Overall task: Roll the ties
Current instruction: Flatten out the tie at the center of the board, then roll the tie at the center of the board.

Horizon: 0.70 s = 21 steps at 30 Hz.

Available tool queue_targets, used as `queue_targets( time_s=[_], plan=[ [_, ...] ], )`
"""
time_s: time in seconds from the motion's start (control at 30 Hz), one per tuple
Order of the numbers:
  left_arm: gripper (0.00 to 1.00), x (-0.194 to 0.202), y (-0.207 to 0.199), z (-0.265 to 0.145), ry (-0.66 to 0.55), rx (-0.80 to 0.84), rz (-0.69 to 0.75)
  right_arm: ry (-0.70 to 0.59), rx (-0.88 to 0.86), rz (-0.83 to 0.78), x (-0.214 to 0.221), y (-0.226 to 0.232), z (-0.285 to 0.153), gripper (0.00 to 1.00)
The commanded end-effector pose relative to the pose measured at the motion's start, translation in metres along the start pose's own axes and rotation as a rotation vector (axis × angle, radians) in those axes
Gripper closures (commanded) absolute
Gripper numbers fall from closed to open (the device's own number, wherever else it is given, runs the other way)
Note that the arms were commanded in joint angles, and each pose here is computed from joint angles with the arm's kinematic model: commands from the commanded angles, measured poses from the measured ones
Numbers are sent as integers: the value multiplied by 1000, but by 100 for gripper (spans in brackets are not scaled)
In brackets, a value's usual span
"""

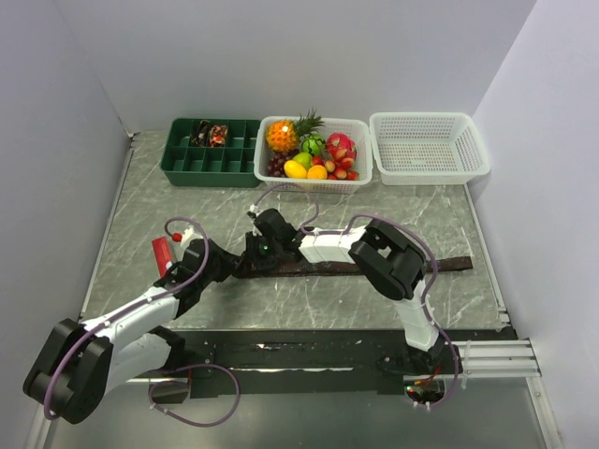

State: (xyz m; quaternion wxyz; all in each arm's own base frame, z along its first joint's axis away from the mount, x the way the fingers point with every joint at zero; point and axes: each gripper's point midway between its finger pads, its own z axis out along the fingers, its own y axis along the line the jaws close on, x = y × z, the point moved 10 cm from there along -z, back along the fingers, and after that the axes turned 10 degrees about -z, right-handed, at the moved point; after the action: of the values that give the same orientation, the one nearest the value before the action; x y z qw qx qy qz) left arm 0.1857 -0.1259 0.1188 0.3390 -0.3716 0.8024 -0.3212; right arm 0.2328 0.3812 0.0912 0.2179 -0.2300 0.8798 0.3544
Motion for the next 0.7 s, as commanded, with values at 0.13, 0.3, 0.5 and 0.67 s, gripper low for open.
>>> queue_targets(
  time_s=[0.13,0.3,0.5,0.67],
  plan=[
    [99,1,-24,-8,26,134,-29,-65,10,-31,-15,6,-29,85],
    [99,3,-30,-4,33,95,8,-50,59,-58,-18,6,-40,85],
    [99,15,-39,0,46,83,27,-41,86,-65,-13,2,-44,85],
    [99,21,-42,4,22,16,63,-37,124,-64,-11,-7,-51,85]
  ],
)
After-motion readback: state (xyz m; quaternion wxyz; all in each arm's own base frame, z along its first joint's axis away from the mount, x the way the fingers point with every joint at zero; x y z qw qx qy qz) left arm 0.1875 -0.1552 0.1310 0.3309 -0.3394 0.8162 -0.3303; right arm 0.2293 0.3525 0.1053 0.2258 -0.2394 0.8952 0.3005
